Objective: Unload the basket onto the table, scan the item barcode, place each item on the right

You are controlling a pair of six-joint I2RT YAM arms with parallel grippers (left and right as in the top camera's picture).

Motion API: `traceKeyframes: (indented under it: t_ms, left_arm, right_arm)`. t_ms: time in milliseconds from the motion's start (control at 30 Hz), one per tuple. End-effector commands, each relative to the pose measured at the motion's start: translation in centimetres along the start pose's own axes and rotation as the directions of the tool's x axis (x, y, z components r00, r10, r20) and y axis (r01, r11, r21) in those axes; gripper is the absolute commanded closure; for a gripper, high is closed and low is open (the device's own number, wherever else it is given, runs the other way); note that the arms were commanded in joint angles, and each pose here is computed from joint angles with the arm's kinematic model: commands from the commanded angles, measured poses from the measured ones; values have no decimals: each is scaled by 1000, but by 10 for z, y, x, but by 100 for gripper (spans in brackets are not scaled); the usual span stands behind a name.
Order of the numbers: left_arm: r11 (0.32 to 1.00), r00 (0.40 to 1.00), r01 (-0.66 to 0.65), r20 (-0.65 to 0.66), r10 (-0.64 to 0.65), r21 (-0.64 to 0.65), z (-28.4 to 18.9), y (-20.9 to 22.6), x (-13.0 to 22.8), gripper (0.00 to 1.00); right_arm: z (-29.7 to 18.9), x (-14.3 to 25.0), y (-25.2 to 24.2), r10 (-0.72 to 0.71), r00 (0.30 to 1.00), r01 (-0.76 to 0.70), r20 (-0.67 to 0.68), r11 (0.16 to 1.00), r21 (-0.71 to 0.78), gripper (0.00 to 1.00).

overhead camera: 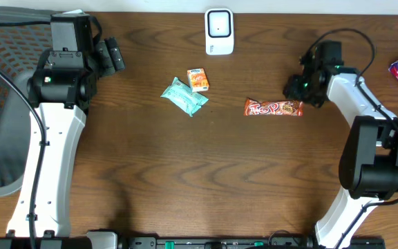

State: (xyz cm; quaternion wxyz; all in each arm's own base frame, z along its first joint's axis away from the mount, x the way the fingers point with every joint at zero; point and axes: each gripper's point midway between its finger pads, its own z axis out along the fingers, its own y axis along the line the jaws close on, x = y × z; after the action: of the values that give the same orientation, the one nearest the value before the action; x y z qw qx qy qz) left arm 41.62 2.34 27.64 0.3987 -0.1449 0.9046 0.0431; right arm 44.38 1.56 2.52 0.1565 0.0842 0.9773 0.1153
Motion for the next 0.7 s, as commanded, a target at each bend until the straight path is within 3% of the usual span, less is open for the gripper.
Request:
traceKeyframes:
  t_ms: [0,133,367,500,600,633,667]
  left_arm:
    - [1000,1000,14,-5,-14,-18,3,4,1,2]
    - [1000,1000,14,-5,-14,-18,3,4,1,2]
    - [1000,1000,14,-5,-14,-18,3,4,1,2]
    - [1000,1000,14,-5,-14,-18,3,4,1,2]
    - [1000,1000,14,-5,-14,-18,3,4,1,2]
    - [1000,1000,14,-5,-14,-18,3,4,1,2]
    - [1000,1000,14,-5,-14,-18,3,4,1,3]
  right_arm:
    - [9,20,1,0,998,-1,-57,1000,-21,79]
    - [7,40,-1,61,989,-62,-138,998,-3,99]
    - [-10,86,23,128,929,-167,-346,982,-85,99]
    - [-23,93,36,63,921,-125,-384,982,-139,96]
    - [-22,82,33,39,941,-84,-337,989,-120,86]
    - [-18,73,35,25,953,-67,-301,989,-131,56]
    - [-17,69,36,18,959,-57,-282,990,-133,43]
